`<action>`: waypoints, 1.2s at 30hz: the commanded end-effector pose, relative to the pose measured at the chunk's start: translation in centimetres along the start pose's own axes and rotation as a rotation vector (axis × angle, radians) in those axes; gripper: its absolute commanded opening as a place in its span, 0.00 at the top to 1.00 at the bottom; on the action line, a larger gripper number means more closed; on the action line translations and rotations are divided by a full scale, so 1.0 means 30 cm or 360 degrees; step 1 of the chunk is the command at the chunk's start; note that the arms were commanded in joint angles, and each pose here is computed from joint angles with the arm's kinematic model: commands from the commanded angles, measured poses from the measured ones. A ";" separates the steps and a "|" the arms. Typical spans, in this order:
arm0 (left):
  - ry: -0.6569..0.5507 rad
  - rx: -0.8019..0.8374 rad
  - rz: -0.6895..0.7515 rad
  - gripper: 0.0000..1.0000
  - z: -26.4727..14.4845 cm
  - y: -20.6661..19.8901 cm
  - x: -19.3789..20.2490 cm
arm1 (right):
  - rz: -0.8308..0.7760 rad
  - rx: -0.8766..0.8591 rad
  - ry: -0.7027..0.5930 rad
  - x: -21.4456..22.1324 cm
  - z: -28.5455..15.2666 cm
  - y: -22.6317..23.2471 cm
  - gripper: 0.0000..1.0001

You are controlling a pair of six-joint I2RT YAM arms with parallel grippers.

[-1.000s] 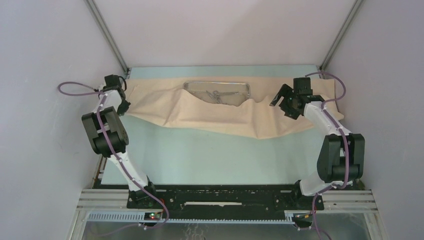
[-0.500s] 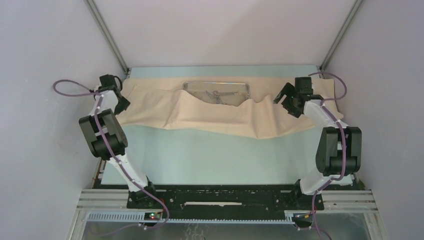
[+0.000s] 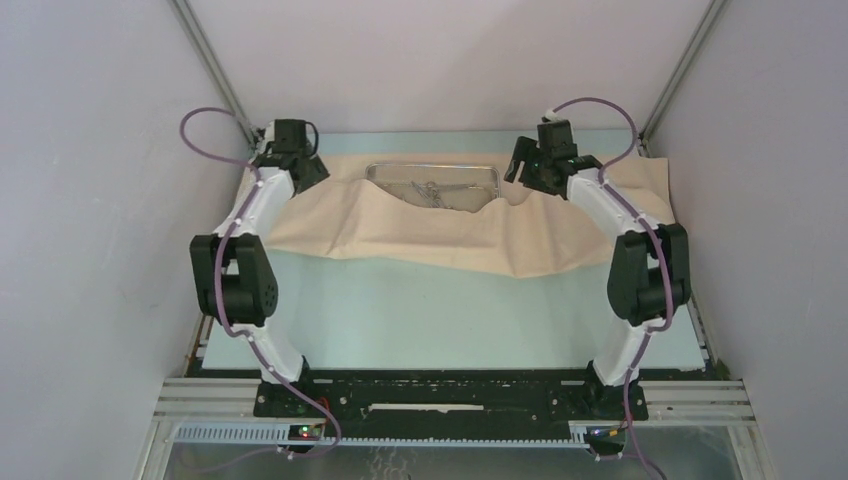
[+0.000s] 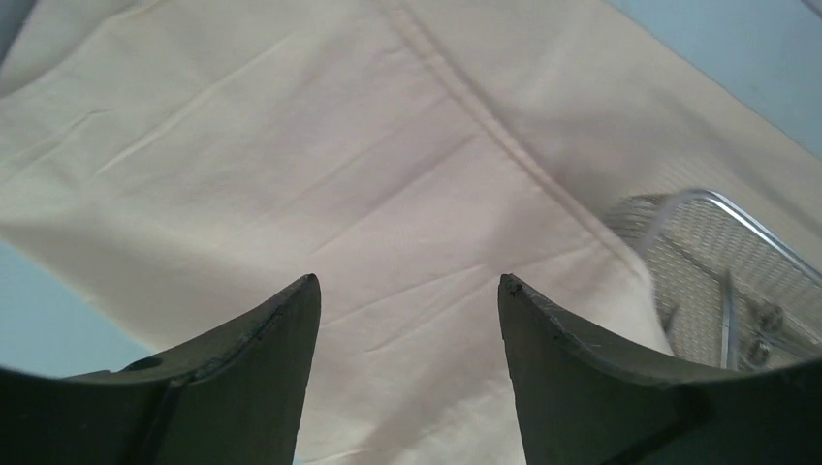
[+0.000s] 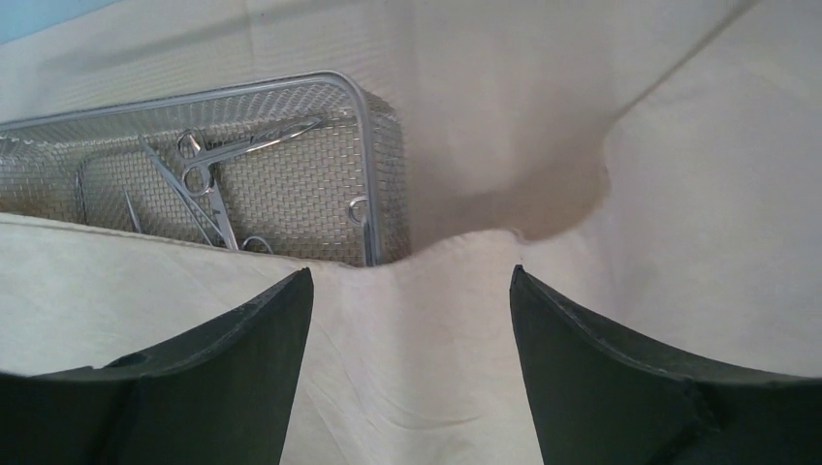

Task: Open and lay out the surgical kit
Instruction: Open the surgical kit at the center of the board.

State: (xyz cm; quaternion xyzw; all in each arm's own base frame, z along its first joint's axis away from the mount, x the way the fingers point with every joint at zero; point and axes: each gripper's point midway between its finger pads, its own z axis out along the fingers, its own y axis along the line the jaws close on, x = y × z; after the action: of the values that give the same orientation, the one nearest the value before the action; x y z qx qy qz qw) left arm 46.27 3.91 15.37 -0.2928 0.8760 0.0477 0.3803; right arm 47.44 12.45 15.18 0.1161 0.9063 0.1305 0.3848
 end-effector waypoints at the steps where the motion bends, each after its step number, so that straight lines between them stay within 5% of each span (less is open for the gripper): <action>1: -0.0112 0.0201 0.0202 0.28 -0.063 -0.217 -0.047 | -0.0137 -0.0038 0.0043 0.010 0.034 0.067 0.20; 7: -0.0055 0.0276 0.0427 0.27 -0.047 -0.369 0.036 | -0.0186 -0.0054 0.0110 0.041 0.078 0.112 0.34; 15: 0.0100 0.0230 0.0527 0.28 0.030 -0.399 0.137 | -0.0209 -0.0036 0.0183 0.088 0.126 0.119 0.48; 25: 0.0192 0.0347 0.0573 0.29 0.066 -0.466 0.205 | -0.0218 -0.0017 0.0241 0.139 0.147 0.113 0.47; 32: 0.0243 0.0389 0.0581 0.51 0.085 -0.484 0.237 | -0.0228 -0.0024 0.0246 0.147 0.145 0.118 0.51; 36: 0.0229 0.0400 0.0582 0.68 0.080 -0.491 0.228 | -0.0226 -0.0027 0.0235 0.136 0.135 0.119 0.66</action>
State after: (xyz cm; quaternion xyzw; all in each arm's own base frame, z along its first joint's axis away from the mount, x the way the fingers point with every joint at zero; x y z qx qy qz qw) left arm 50.42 -9.79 8.30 -0.0928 0.9495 0.0039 0.2998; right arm 47.47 17.42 9.22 0.0465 0.9441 0.1147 0.3056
